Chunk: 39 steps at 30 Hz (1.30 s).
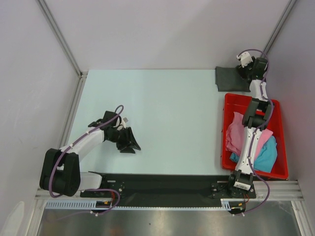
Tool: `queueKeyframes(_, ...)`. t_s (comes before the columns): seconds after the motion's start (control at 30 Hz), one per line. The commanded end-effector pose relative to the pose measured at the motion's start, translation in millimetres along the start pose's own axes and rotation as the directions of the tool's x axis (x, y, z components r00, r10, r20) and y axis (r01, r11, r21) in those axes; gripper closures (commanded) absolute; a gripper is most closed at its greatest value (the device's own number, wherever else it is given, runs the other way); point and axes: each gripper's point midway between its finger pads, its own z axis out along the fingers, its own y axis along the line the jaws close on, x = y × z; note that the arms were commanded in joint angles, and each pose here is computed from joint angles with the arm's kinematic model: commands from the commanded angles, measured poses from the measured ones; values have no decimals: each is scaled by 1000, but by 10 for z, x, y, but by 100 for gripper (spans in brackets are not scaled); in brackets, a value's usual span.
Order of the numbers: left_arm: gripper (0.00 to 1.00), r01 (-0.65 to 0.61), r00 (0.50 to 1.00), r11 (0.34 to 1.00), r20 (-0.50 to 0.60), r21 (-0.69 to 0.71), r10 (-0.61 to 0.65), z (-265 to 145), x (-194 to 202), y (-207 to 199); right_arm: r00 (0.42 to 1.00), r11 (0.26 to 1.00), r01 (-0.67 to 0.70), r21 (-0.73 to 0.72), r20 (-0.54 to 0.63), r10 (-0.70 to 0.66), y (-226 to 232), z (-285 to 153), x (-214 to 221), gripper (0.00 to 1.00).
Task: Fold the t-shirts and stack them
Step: Neatly place the folded tshirt to the corner, then reset both grippers
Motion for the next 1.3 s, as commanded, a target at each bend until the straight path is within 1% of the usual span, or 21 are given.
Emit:
queueKeyframes(0.0, 53, -41, 999, 999, 12, 33, 41, -53, 37, -59, 1000, 984, 17, 177, -5, -17, -441, -119, -190, 28)
queueKeyframes(0.1, 53, -49, 999, 998, 24, 47, 48, -88, 45, -93, 999, 965, 5, 264, -45, 7, -606, -256, -310, 14)
queueKeyframes(0.27, 53, -62, 995, 992, 84, 110, 53, -191, 25, -247, 989, 920, -134, 369, -12, 148, -798, -632, -854, 13)
queueKeyframes(0.4, 53, -97, 985, 981, 159, 171, 70, -308, -78, -439, 925, 874, -381, 302, 131, 358, -675, -1149, -1775, 11)
queueKeyframes(0.43, 53, -113, 981, 977, 176, 179, 81, -344, -103, -482, 869, 833, -494, 250, 120, 480, -422, -1148, -1715, 10)
queueKeyframes(0.5, 53, -162, 967, 969, 226, 186, 118, -436, -178, -575, 774, 763, -631, 135, 159, 612, -108, -1396, -2017, 7)
queueKeyframes(0.53, 52, -175, 962, 967, 240, 186, 128, -464, -197, -597, 676, 680, -732, 46, 168, 717, 88, -1457, -2168, 2)
queueKeyframes(0.57, 52, -196, 953, 962, 268, 192, 141, -507, -216, -633, 638, 647, -762, -9, 156, 754, 313, -1540, -2304, 0)
queueKeyframes(0.63, 52, -215, 946, 953, 289, 212, 149, -539, -221, -681, 586, 599, -794, -106, 130, 800, 701, -1812, -2531, 0)
queueKeyframes(0.7, 51, -239, 934, 943, 321, 232, 157, -592, -225, -737, 574, 580, -790, -199, 96, 813, 1145, -2126, -2897, 0)
queueKeyframes(0.77, 50, -247, 927, 940, 342, 237, 157, -665, -217, -781, 544, 527, -820, -222, -22, 838, 1662, -2294, -2816, 0)
queueKeyframes(0.8, 49, -257, 916, 935, 369, 245, 156, -746, -201, -824, 551, 532, -813, -235, -15, 835, 1847, -2560, -2995, 0)
queueKeyframes(0.9, 44, -241, 902, 939, 414, 244, 124, -834, -170, -816, 539, 507, -830, -231, -101, 836, 2568, -2948, -2846, 0)
queueKeyframes(0.93, 31, -255, 888, 933, 443, 253, 122, -899, -132, -831, 503, 469, -842, -267, -76, 861, 2543, -3226, -2936, 0)
queueKeyframes(0.97, 29, -235, 889, 939, 445, 252, 104, -885, -91, -778, 475, 435, -871, -229, -169, 863, 2840, -3292, -2538, 0)
queueKeyframes(1.0, 28, -205, 895, 941, 441, 270, 68, -891, -52, -769, 337, 277, -929, -244, -256, 906, 3019, -3458, -2533, 0)
queueKeyframes(1.03, 23, -217, 885, 931, 461, 295, 60, -944, 0, -795, 257, 189, -951, -246, -284, 924, 3056, -3677, -2484, 0)
queueKeyframes(1.07, 22, -188, 894, 933, 447, 307, 33, -890, 49, -736, 186, 135, -978, -156, -383, 905, 3360, -3761, -2071, 0)
queueKeyframes(1.1, 19, -190, 889, 932, 456, 307, 31, -883, 73, -707, 97, 40, -991, -131, -467, 879, 3598, -3931, -1989, 0)
queueKeyframes(1.2, 11, -206, 856, 927, 517, 314, 15, -891, 139, -598, 64, 42, -998, -53, -547, 835, 3965, -4292, -1527, 0)
queueKeyframes(1.27, 8, -200, 835, 918, 550, 341, -22, -873, 174, -535, 86, 75, -996, -43, -548, 832, 4048, -4496, -1400, 0)
